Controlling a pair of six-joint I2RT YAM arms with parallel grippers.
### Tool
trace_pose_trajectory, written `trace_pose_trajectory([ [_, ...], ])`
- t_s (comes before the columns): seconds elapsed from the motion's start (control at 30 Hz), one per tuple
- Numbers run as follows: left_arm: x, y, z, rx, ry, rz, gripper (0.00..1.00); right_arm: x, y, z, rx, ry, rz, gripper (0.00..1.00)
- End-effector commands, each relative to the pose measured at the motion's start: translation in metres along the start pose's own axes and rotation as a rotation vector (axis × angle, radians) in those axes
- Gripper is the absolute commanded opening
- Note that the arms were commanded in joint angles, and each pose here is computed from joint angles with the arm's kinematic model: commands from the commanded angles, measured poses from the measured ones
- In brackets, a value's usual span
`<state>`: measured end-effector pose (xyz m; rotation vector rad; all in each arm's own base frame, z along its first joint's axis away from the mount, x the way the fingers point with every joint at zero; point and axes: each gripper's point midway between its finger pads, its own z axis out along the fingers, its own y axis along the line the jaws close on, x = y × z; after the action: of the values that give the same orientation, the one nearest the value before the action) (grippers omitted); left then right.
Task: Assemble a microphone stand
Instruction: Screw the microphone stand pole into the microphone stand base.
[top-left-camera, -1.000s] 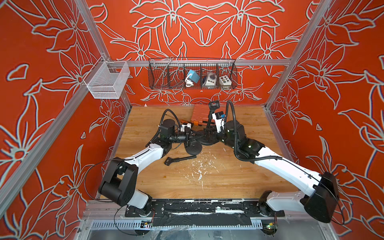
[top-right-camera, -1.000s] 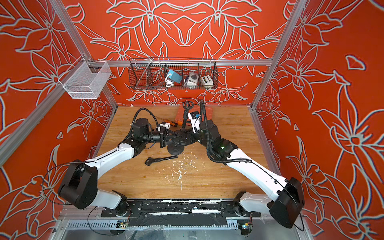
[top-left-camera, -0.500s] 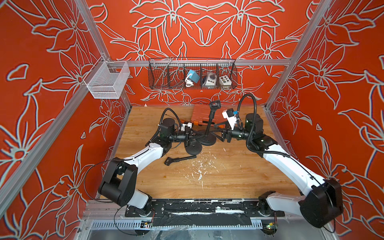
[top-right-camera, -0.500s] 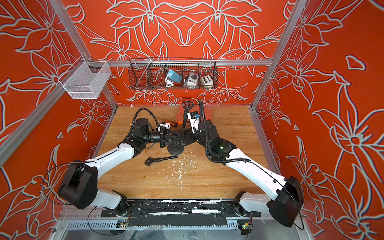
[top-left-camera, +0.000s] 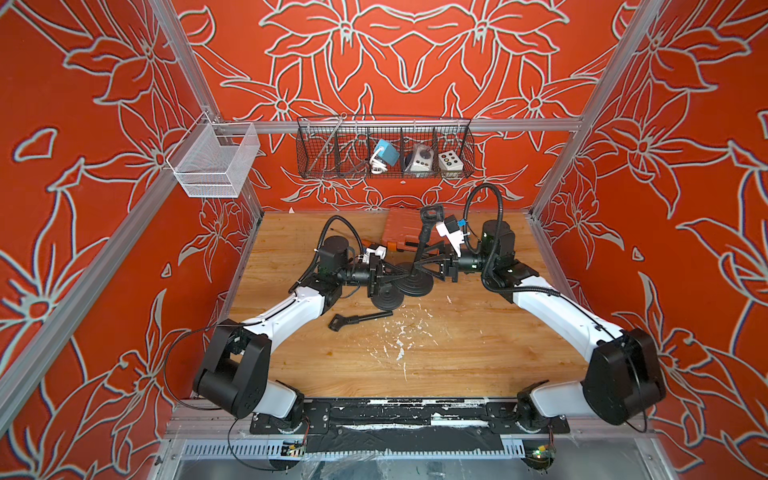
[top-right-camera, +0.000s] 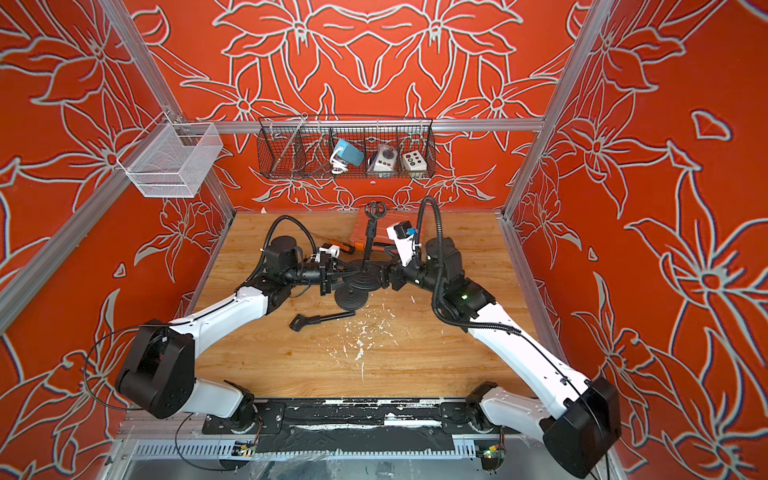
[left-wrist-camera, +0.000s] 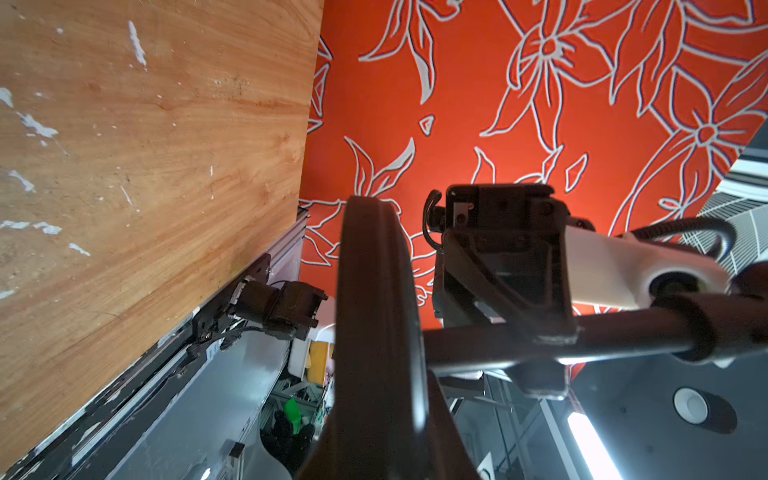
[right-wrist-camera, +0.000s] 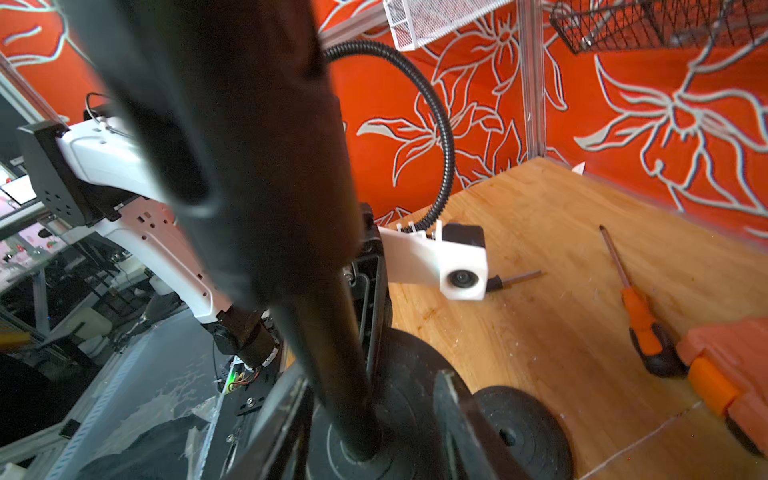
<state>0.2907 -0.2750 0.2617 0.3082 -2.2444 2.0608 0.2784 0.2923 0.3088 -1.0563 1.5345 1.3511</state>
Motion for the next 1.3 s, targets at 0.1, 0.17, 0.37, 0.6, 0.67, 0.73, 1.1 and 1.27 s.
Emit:
trace_pose_trajectory([
  [0.1,0.012,-0.037,-0.003,0.063,0.037,0.14,0.0,-0.006,0.004,0.006,-0.001,-0.046,-0.03,0.22],
  [0.17,0.011,-0.037,-0.003,0.063,0.035,0.141,0.0,-0.004,0.002,0.006,0.02,-0.064,-0.025,0.06],
  [0.37,0.009,-0.037,-0.003,0.064,0.028,0.133,0.0,0.001,-0.02,-0.002,0.239,-0.109,0.025,0.0],
  [0.6,0.006,-0.039,-0.003,0.067,0.003,0.136,0.0,0.013,-0.05,-0.023,0.893,-0.016,0.078,0.0],
  [0.67,0.004,-0.037,-0.003,0.065,-0.007,0.13,0.0,0.019,-0.054,-0.031,1.058,0.044,0.102,0.0],
  [0.73,0.002,-0.036,-0.003,0.065,-0.019,0.122,0.0,0.021,-0.057,-0.035,1.132,0.058,0.105,0.0],
  [1.1,-0.001,-0.034,-0.006,0.065,-0.059,0.109,0.0,-0.008,0.016,-0.005,0.516,0.019,-0.073,0.77],
  [1.27,0.004,-0.034,-0.008,0.063,-0.047,0.113,0.0,-0.016,0.031,-0.018,0.283,-0.051,-0.036,0.76],
])
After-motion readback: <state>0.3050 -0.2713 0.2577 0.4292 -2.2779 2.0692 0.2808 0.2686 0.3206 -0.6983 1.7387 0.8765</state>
